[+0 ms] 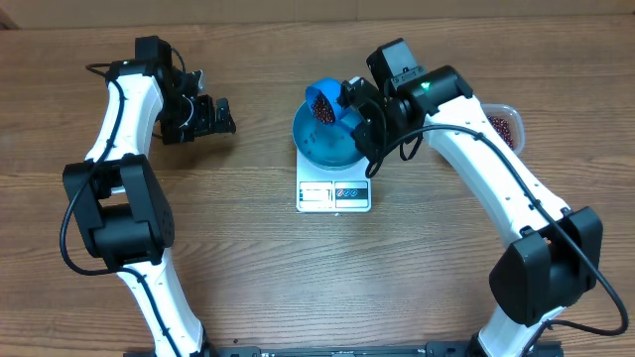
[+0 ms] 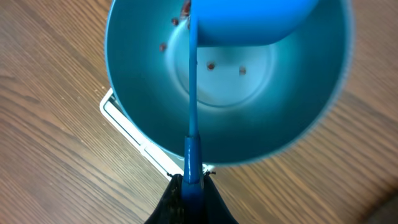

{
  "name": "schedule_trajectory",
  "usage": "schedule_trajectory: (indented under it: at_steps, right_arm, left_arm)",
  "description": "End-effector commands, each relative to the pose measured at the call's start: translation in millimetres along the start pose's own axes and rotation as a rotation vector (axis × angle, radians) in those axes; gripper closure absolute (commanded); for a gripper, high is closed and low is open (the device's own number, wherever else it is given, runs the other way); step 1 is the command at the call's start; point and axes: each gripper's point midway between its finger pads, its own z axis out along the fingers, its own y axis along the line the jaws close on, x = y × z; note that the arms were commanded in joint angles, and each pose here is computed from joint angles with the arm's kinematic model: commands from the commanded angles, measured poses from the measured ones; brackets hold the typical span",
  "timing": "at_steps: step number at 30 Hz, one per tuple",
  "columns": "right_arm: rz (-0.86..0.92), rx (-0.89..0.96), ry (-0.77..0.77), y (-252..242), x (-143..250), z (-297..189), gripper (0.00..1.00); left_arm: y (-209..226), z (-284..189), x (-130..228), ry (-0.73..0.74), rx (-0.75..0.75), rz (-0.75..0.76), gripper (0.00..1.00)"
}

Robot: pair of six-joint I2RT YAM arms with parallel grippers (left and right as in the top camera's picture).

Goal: Scoop item into bowl and weigh 150g on scale
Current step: 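Tilt the scoop to pour beans into the blue bowl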

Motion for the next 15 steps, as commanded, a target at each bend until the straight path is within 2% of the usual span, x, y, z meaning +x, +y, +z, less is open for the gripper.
schedule_trajectory:
  at_steps: [1, 7, 15]
  right_arm:
    - [-0.011, 0.114, -0.001, -16.8, -5.4, -19.7, 0.96]
    - [-0.002, 0.144, 0.071, -20.1, 11.3, -22.0, 0.96]
    - [-0.071, 0.211, 0.081, -8.3, 4.9, -19.3, 0.96]
  left_arm:
    - [-2.1, 2.5, -1.2, 0.002, -0.001, 0.023, 0.00]
    - [-2.1, 2.5, -1.2, 0.002, -0.001, 0.023, 0.00]
    - [-2.1, 2.5, -1.2, 0.002, -0.001, 0.023, 0.00]
